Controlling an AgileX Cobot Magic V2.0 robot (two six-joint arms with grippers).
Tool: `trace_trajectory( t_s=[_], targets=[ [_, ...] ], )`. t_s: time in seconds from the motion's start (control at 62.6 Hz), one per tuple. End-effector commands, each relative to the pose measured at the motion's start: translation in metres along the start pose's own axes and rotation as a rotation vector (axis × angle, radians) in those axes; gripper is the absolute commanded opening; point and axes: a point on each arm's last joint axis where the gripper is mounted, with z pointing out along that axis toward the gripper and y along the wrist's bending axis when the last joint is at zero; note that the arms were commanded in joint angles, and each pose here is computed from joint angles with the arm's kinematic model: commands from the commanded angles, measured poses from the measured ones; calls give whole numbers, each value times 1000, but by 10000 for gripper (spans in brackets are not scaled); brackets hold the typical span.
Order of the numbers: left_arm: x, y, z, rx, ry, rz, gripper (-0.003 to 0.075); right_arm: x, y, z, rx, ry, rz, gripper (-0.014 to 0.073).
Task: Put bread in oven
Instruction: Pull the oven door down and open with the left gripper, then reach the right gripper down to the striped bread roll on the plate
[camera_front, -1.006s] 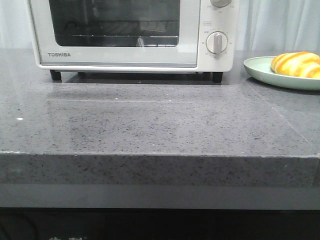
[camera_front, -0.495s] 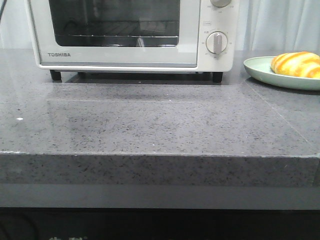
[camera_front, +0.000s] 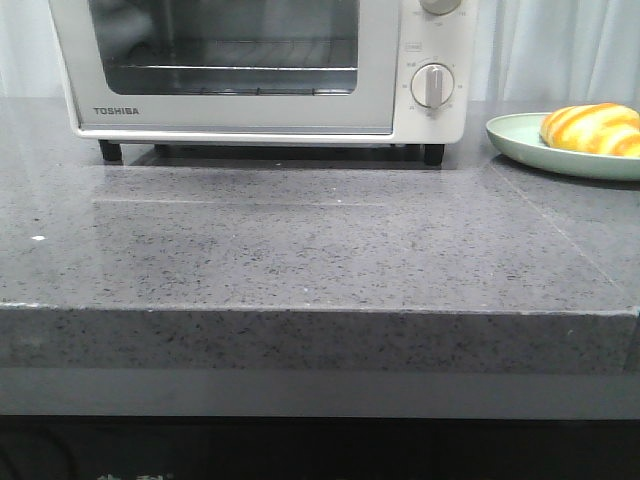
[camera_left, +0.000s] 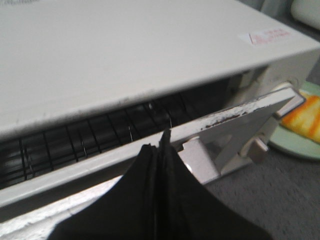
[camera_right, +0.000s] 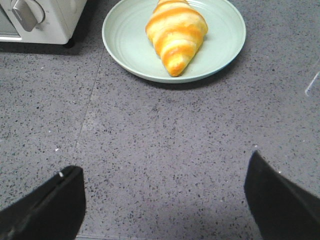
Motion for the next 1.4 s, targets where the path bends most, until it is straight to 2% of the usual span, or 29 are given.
trace_trajectory(
  t_s=[0.0, 0.112, 0.255, 0.367, 0.463, 0.623, 0.878, 1.133, 1.389],
  targets=[
    [-8, 2, -33, -16, 78, -8, -18, -15, 0, -4, 5, -93, -14, 654],
    [-11, 3, -60, -23, 119, -10, -18, -15, 0, -4, 5, -93, -14, 654],
    [-20, 3, -104, -28, 99, -11, -18, -14, 0, -4, 5, -83, -14, 654],
    [-21, 8, -139, -72, 107, 32, -18, -14, 0, -4, 5, -79, -14, 654],
    [-15, 13, -164, -123, 139, 47, -18, -15, 0, -5, 5, -86, -14, 654],
    [6, 21, -194, -194, 111, 11, -18, -26, 1, -2, 3, -50, 6, 654],
    [35, 22, -215, -196, 109, 8, -18, -62, -4, 23, 28, 66, 33, 654],
    [35, 22, -217, -193, 105, 4, -18, -103, -15, 67, 55, 179, 59, 654],
    [35, 22, -217, -193, 105, 4, -18, -128, -20, 120, 44, 278, 77, 654]
  ],
)
